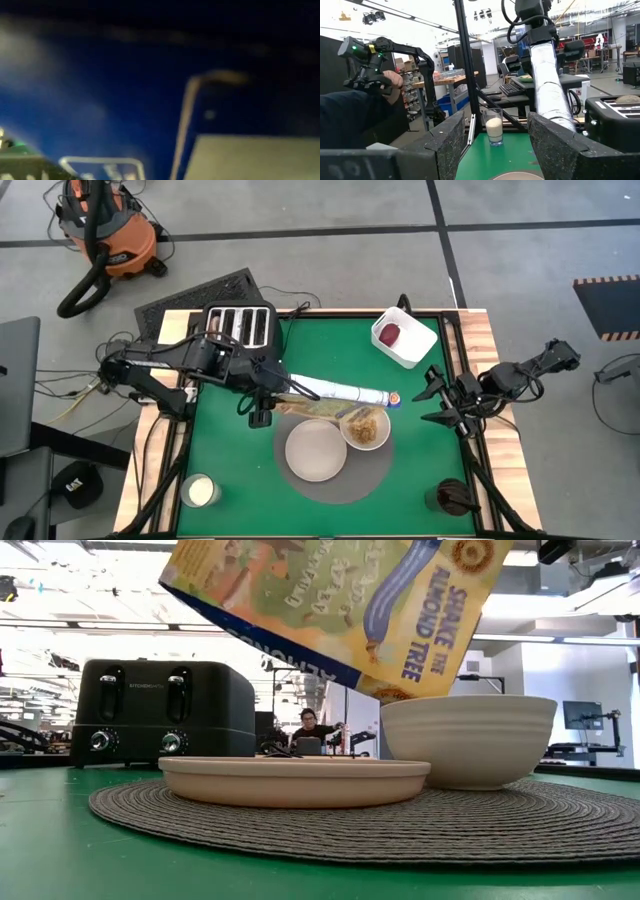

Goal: Arrange a breakfast setting
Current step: Pour the cereal into the white bowl

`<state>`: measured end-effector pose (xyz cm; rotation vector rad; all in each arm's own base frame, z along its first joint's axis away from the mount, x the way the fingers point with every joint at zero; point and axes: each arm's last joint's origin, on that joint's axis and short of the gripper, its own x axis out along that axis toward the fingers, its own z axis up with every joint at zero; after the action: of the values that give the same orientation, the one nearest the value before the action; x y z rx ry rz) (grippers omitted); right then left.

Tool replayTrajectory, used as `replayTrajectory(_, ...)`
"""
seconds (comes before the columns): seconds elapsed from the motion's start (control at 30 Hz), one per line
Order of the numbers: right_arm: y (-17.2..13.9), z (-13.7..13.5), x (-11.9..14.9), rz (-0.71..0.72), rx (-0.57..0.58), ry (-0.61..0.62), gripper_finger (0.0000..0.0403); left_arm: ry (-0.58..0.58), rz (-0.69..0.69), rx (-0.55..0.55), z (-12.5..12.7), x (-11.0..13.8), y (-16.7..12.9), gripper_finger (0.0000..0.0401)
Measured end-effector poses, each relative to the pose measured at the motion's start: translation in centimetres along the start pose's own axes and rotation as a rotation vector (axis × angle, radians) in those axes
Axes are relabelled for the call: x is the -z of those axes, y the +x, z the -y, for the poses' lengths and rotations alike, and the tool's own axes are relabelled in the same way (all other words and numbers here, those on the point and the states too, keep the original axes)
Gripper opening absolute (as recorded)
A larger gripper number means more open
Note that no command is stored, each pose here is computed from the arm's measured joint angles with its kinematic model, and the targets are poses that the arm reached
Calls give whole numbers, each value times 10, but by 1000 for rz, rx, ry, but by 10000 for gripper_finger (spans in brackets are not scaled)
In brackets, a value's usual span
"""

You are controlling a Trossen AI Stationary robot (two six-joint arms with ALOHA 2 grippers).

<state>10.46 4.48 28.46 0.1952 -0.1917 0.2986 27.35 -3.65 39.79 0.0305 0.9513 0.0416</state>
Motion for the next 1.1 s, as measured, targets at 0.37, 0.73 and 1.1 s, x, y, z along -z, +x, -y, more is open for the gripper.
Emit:
replayTrajectory(0.37, 0, 0, 0, -2, 1, 0, 244, -16, -15, -43, 0, 2, 0, 142)
replayTrajectory(0.73, 0, 0, 0, -2, 1, 0, 244, 0, 3, -52, 2, 0, 0, 142)
replayTrajectory(1.1, 0, 0, 0, -3, 1, 1, 244, 8, -1, 15, 4, 0, 0, 142)
